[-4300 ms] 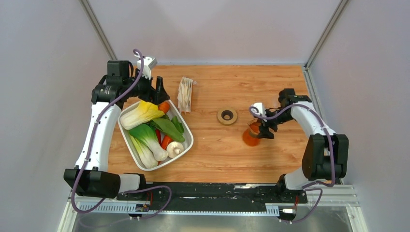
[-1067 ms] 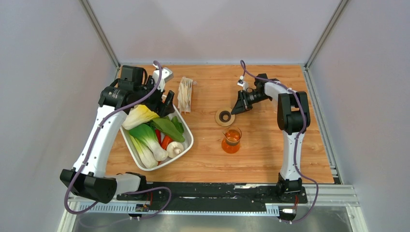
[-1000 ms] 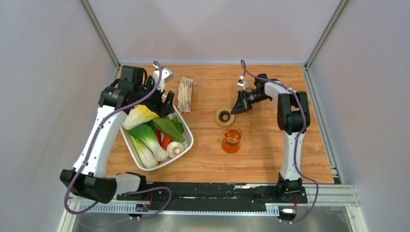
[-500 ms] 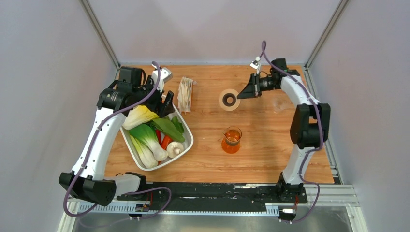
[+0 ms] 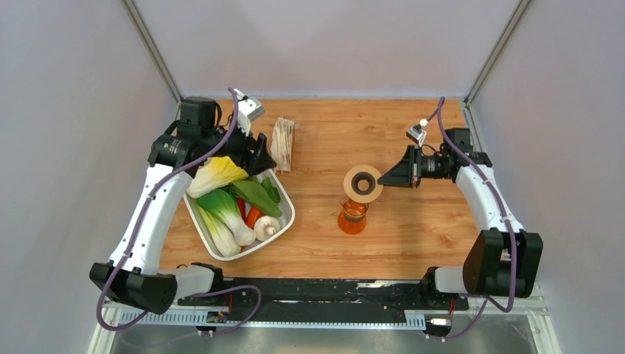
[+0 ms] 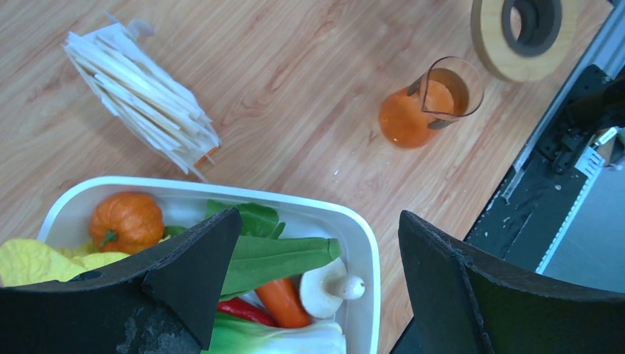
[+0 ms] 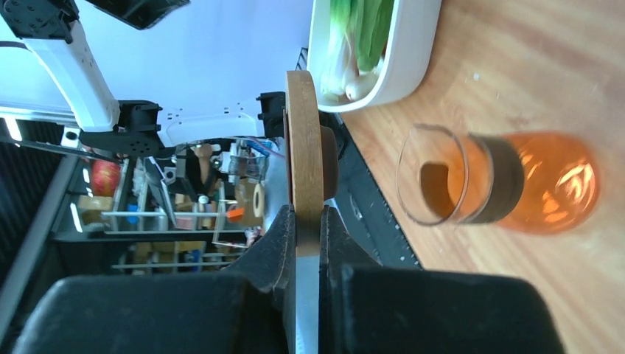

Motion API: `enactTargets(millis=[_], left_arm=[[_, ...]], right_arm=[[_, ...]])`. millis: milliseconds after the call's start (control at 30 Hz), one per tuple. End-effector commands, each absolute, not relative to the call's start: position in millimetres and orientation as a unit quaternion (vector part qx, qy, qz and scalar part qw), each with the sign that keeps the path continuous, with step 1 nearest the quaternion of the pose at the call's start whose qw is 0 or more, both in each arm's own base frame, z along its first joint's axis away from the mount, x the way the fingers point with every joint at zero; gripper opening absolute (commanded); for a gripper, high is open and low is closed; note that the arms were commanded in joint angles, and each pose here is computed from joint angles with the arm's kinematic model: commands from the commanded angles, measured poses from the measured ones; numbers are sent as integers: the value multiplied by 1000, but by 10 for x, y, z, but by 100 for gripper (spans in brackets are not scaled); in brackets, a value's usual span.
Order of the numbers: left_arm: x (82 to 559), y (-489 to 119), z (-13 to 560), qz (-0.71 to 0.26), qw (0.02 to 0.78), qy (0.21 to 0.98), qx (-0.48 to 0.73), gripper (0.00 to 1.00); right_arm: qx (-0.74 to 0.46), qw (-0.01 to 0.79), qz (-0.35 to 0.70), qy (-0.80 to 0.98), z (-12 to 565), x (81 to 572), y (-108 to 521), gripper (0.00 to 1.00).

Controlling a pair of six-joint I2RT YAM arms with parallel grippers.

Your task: Place the coffee filter in the dripper

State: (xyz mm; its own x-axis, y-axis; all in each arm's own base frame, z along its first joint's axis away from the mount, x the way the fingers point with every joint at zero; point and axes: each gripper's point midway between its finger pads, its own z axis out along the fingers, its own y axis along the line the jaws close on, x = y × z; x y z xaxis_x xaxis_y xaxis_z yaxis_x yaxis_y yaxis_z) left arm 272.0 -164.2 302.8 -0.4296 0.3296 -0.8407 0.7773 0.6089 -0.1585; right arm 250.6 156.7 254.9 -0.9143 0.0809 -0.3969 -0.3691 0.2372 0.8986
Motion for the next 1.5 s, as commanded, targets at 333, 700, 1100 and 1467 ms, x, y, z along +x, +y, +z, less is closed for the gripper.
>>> enactTargets(millis=[333, 700, 1100, 1467], left_arm=[[2537, -1961, 3171, -334, 416, 763, 366, 89], [2543, -1951, 3150, -327, 415, 769, 360, 89], [2566, -1922, 3109, -315, 417, 773, 360, 89], [2585, -1913, 3063, -311, 414, 777, 356, 89]], right_arm=[[-49, 152, 634, 757, 2131, 2124, 1592, 0], [-38, 139, 630, 763, 1926, 2304, 1577, 2], [-37, 131, 625, 769, 1842, 2417, 1617, 3], [-34, 123, 618, 775, 1781, 2513, 1640, 5]])
